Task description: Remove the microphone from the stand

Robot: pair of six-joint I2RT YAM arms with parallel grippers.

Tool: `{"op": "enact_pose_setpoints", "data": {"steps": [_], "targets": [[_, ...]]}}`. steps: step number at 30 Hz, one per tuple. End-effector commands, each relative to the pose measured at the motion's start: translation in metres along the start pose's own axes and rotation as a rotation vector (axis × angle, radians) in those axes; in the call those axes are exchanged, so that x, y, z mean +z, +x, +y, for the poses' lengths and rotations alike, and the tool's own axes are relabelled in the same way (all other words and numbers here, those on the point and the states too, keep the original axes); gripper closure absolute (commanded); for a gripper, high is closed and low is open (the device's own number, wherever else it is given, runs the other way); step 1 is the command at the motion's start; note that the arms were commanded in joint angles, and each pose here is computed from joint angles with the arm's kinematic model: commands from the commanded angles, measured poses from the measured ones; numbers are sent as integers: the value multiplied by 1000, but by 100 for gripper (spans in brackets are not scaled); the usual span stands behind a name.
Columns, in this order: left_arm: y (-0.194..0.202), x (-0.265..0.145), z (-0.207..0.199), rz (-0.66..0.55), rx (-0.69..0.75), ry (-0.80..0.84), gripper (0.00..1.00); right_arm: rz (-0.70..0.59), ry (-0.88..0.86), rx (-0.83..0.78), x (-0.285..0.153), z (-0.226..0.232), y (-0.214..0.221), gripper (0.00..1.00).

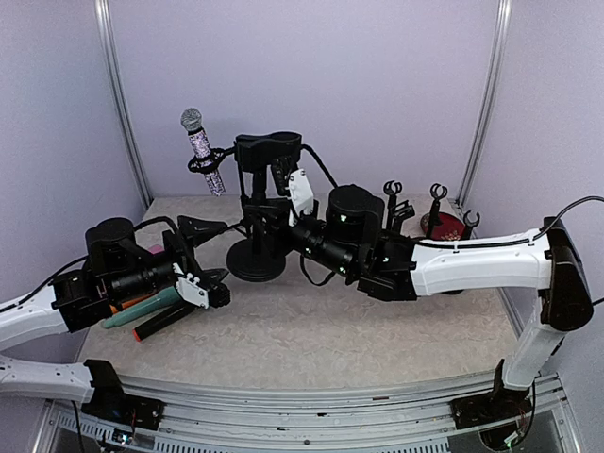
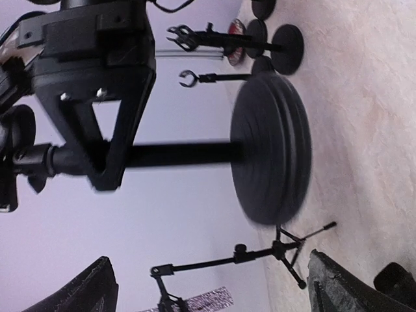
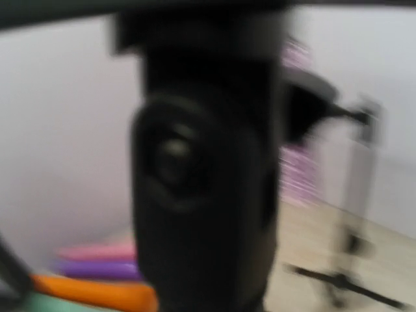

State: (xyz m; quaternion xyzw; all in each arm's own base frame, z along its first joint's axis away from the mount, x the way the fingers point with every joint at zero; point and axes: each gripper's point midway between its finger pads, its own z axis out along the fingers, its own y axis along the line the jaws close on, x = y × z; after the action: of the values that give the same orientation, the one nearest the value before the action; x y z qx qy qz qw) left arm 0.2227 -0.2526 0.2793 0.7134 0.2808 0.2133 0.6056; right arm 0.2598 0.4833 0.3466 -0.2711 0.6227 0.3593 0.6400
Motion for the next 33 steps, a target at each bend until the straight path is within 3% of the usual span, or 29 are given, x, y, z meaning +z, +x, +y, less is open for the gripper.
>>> {"op": "enact_pose_setpoints", "data": {"steps": [1, 5, 12, 24, 25, 28, 31, 33], "targets": [[33, -5, -1, 98, -92, 79, 1, -81, 300, -41, -13, -97, -2, 100], [62, -12, -11, 170, -155, 125, 1, -40, 431, -74, -7, -161, 39, 100], [104, -26, -27, 285, -248, 181, 1, -56, 589, -153, 10, -233, 77, 100], [154, -39, -23, 391, -412, 137, 1, -34, 743, -189, 18, -295, 127, 100], [156, -39, -23, 399, -431, 140, 1, -24, 743, -191, 19, -296, 131, 96], [165, -38, -22, 434, -510, 145, 1, 2, 742, -187, 18, -296, 140, 70], [168, -33, -17, 452, -648, 153, 1, 15, 756, -161, 10, -297, 146, 23], [167, -29, -7, 446, -768, 164, 1, 26, 775, -149, 1, -296, 148, 5]]}}
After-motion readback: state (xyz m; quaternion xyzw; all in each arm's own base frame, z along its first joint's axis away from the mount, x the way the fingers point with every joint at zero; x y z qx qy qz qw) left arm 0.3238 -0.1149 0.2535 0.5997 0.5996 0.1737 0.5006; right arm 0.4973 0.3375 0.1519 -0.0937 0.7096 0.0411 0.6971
